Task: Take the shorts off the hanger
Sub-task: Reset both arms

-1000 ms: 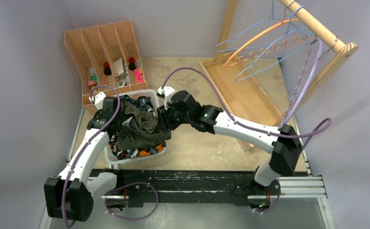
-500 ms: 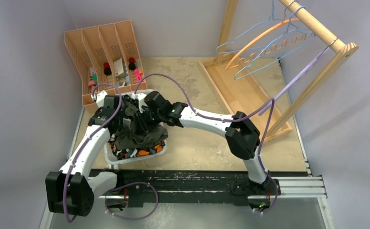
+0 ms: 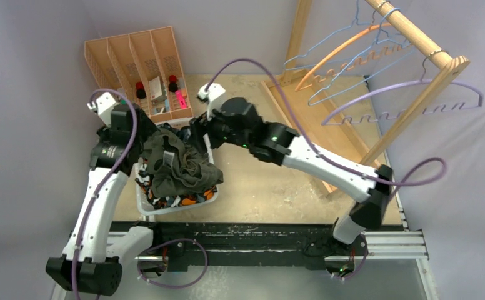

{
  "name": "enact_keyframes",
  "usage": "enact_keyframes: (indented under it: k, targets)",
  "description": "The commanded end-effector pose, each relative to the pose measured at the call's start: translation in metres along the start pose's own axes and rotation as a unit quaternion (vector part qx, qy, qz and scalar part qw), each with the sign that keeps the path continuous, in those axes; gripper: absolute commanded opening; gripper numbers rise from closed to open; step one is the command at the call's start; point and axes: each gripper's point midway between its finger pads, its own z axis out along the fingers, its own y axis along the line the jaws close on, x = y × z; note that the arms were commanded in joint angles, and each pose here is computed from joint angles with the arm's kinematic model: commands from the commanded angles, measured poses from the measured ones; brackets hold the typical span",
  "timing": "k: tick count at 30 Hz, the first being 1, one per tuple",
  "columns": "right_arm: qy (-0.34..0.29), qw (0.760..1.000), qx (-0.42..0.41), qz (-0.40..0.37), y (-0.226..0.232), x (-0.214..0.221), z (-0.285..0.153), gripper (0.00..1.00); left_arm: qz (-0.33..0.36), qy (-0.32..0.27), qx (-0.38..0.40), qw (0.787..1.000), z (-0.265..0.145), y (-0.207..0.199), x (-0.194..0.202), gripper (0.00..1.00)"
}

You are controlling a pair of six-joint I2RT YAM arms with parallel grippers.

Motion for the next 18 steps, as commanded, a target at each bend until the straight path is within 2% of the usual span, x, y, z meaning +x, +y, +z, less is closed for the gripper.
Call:
enact_keyframes:
  k: [1, 7, 12, 18]
  targets:
    - [-0.088, 0.991, 0.098, -0.026, -0.034, -0.047, -0.044, 0.76, -0.028, -0.087, -0.017, 0.996, -0.04, 0.011, -0.062, 0.79]
    - [-0.152, 0.972, 0.176, -0.013, -0.064, -0.064, -0.085, 0.8, -0.026, -0.144, -0.048, 0.988, -0.073, 0.026, -0.107, 0.82]
    - [-0.203, 0.967, 0.155, 0.002, -0.06, -0.07, -0.108, 0.82, -0.024, -0.173, -0.043, 0.984, -0.092, 0.029, -0.128, 0.83]
    - [-0.221, 0.965, 0.138, 0.008, -0.057, -0.068, -0.123, 0.86, -0.019, -0.184, -0.023, 0.982, -0.102, 0.025, -0.137, 0.85]
